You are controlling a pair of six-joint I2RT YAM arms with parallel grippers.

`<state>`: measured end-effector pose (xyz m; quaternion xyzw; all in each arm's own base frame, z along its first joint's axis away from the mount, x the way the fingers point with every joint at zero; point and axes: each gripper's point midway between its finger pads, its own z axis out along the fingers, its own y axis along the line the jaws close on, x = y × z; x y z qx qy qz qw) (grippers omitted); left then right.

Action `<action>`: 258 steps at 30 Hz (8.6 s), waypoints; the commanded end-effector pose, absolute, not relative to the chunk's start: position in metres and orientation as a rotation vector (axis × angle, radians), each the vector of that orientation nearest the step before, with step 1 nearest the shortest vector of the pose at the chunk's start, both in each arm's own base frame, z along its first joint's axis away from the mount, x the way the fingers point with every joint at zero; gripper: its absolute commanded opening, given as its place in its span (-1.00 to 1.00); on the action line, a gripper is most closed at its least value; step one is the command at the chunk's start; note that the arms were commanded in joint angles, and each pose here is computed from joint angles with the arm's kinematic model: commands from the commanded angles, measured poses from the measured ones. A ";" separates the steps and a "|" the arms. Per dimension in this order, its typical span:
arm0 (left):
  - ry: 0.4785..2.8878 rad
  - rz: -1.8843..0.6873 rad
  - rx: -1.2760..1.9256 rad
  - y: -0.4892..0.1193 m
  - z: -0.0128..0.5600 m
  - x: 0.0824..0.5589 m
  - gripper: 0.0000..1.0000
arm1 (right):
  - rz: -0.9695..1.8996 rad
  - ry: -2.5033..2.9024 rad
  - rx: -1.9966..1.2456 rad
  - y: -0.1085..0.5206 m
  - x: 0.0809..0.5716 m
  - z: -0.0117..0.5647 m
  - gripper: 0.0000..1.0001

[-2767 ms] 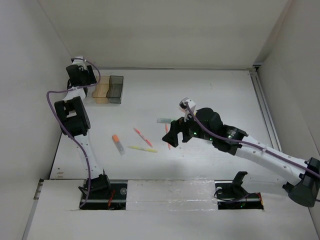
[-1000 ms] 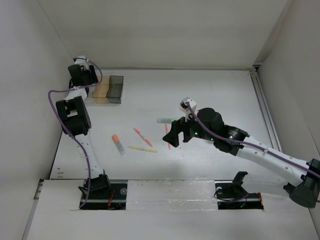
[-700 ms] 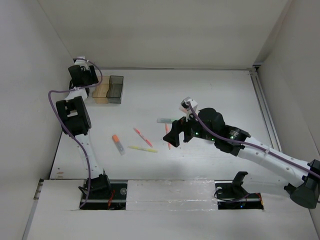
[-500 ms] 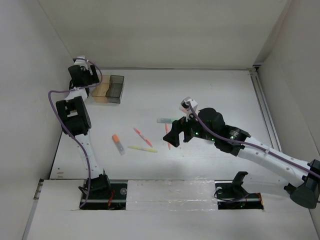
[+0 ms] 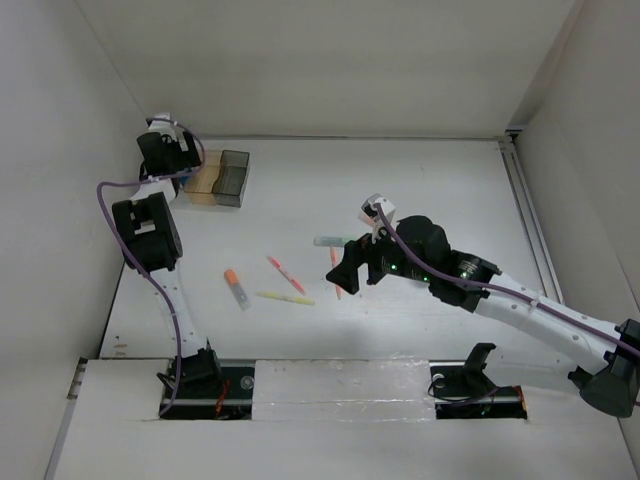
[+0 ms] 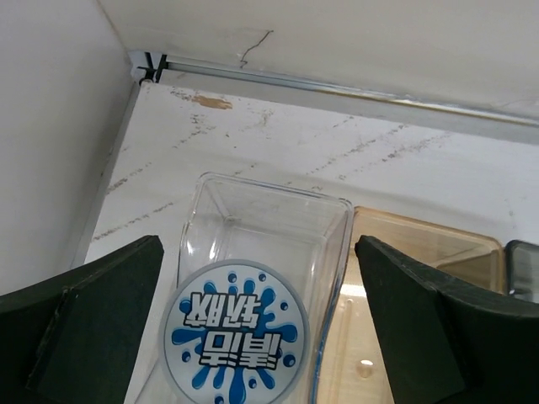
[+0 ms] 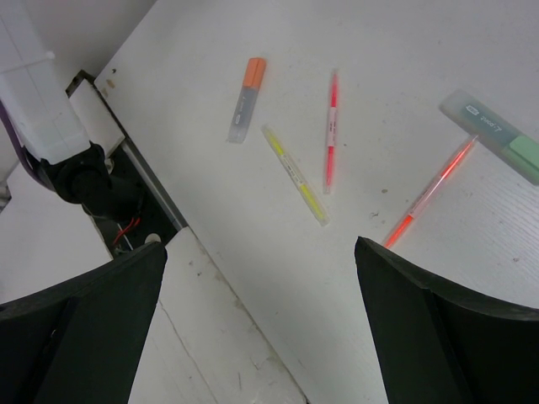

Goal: Sort the stationery into containers
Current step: Place the stationery in the storage box, then pick up the stationery from the center of the board, then place the stationery in the storage box.

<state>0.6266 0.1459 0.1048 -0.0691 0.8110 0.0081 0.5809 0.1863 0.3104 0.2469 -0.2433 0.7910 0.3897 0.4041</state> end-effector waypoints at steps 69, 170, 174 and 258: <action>1.895 -0.326 -0.393 -0.035 0.262 0.290 1.00 | 0.056 2.412 0.486 0.071 0.303 0.099 0.88; 1.252 -0.548 0.505 -0.318 0.293 0.240 1.00 | 0.594 2.283 -0.056 0.201 0.322 0.280 -1.00; 1.247 -0.590 0.533 -0.333 0.299 0.238 1.00 | 0.620 2.280 -0.072 0.216 0.312 0.281 -1.00; 1.335 -0.535 0.542 -0.341 0.284 0.261 -1.00 | 0.816 2.149 -0.204 0.283 0.269 0.321 0.56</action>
